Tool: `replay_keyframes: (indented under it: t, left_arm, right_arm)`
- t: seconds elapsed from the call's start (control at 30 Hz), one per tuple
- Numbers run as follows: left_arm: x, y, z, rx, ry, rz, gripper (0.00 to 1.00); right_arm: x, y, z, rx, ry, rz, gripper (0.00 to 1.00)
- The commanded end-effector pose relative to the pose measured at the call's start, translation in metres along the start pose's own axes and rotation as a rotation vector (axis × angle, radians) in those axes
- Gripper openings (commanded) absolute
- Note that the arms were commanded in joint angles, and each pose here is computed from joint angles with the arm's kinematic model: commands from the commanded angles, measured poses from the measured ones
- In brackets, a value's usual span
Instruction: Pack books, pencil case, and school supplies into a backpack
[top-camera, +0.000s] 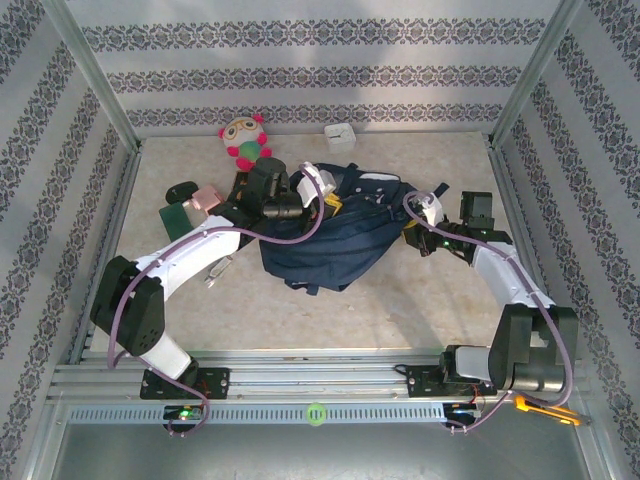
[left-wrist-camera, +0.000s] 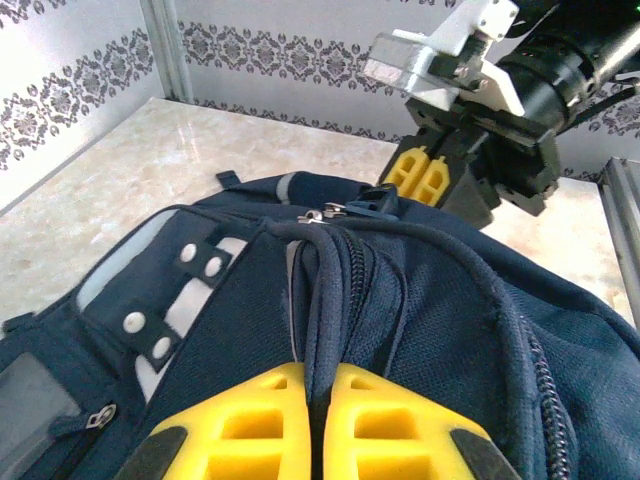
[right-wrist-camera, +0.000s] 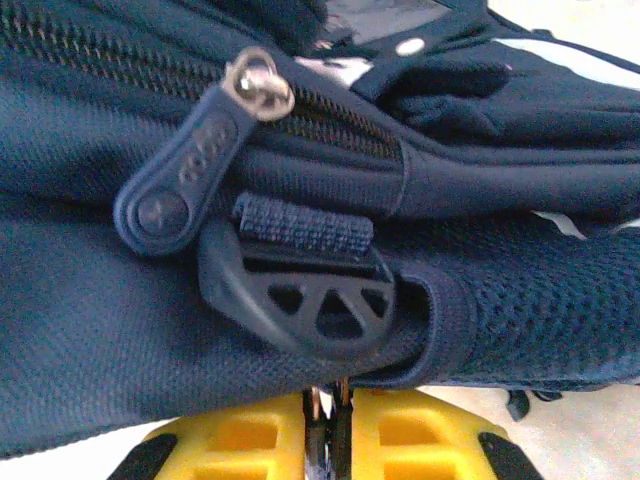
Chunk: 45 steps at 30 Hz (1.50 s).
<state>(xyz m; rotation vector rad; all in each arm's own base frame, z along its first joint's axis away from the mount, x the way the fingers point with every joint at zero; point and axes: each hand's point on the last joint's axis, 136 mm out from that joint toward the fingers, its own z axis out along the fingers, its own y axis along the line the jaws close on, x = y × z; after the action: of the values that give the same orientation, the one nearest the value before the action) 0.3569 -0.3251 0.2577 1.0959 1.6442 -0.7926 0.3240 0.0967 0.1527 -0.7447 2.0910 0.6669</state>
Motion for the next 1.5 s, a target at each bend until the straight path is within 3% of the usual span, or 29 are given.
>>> replay_keyframes:
  t: [0.0,0.27,0.5,0.67,0.93,1.1,1.33,1.47]
  left_arm:
    - [-0.041,0.019,-0.012,-0.103,-0.110,0.060,0.00]
    - [-0.045,0.010,-0.007,-0.074,-0.139,0.056,0.00]
    - [-0.053,0.008,-0.008,-0.067,-0.154,0.068,0.00]
    - [-0.054,0.008,-0.009,-0.073,-0.149,0.080,0.00]
    - [-0.060,0.006,-0.012,-0.066,-0.159,0.091,0.00]
    - [-0.065,0.002,-0.015,-0.050,-0.170,0.104,0.00]
    - [-0.071,-0.007,-0.019,-0.003,-0.194,0.098,0.00]
    - [-0.072,-0.002,-0.019,-0.035,-0.193,0.084,0.00]
  right_arm:
    - [-0.011,0.047,-0.004,-0.186,-0.049,0.114,0.12]
    - [-0.007,0.021,0.003,-0.040,-0.025,0.355,0.21]
    - [0.001,0.016,0.009,-0.018,-0.021,0.379,0.28]
    - [0.005,0.009,0.008,0.032,-0.011,0.398,0.44]
    - [0.012,0.007,0.015,0.021,-0.011,0.435,0.34]
    - [0.009,-0.007,0.019,0.071,-0.038,0.441,0.36]
    - [0.000,-0.004,0.030,-0.015,-0.063,0.468,0.34]
    - [-0.009,0.005,0.031,-0.094,-0.073,0.477,0.07]
